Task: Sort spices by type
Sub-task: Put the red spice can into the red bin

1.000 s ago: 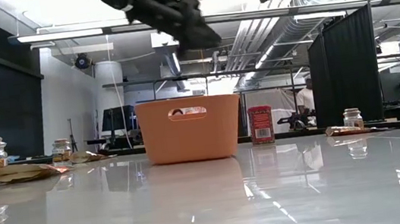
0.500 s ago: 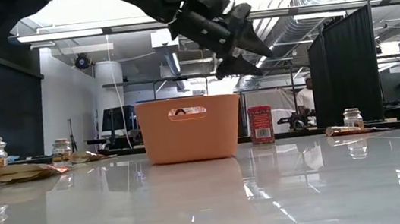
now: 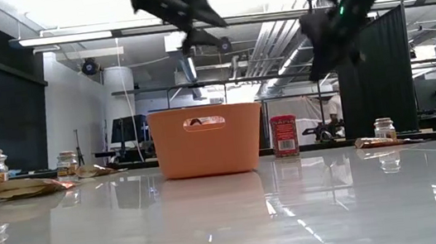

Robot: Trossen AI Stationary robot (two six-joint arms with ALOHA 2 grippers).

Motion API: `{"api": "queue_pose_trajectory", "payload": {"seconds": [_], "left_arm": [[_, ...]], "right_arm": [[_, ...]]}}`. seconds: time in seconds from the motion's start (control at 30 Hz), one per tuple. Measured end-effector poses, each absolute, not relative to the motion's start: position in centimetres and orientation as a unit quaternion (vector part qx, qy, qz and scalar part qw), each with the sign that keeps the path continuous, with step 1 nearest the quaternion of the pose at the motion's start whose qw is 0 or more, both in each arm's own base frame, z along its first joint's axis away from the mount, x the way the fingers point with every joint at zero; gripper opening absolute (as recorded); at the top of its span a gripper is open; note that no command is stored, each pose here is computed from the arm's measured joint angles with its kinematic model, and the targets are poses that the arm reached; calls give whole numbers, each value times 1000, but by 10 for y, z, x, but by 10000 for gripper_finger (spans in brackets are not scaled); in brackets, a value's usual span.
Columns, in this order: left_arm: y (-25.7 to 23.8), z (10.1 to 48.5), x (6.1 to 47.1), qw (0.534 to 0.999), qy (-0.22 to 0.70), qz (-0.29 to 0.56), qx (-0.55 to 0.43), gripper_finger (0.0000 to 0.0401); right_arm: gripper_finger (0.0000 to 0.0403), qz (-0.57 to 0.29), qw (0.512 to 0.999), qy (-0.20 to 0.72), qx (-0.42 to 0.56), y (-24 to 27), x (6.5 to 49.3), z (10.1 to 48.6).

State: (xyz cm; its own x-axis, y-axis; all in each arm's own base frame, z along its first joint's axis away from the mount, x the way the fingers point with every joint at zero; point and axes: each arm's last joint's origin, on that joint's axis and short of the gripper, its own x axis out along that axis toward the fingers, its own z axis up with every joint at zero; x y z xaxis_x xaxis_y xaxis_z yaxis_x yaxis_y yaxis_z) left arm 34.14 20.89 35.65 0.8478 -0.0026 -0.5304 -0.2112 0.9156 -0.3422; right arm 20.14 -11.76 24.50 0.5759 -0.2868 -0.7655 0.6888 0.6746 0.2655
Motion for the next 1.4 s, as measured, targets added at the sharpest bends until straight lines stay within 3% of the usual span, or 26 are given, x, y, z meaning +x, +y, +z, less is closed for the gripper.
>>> {"api": "queue_pose_trajectory", "payload": {"seconds": [0.27, 0.53, 0.97, 1.23, 1.4], "left_arm": [[173, 346, 288, 940, 239, 67, -236, 227], [150, 308, 279, 934, 189, 66, -296, 227], [128, 290, 286, 928, 230, 36, -291, 227], [122, 283, 284, 922, 270, 26, -275, 227], [118, 278, 289, 939, 282, 18, -197, 227]], "right_arm": [[0, -292, 807, 393, 331, -130, 217, 191], [0, -309, 806, 406, 300, -149, 247, 176], [0, -260, 823, 411, 295, -143, 303, 180], [0, -250, 813, 448, 274, -134, 302, 200], [0, -226, 801, 478, 279, -123, 300, 195]]}}
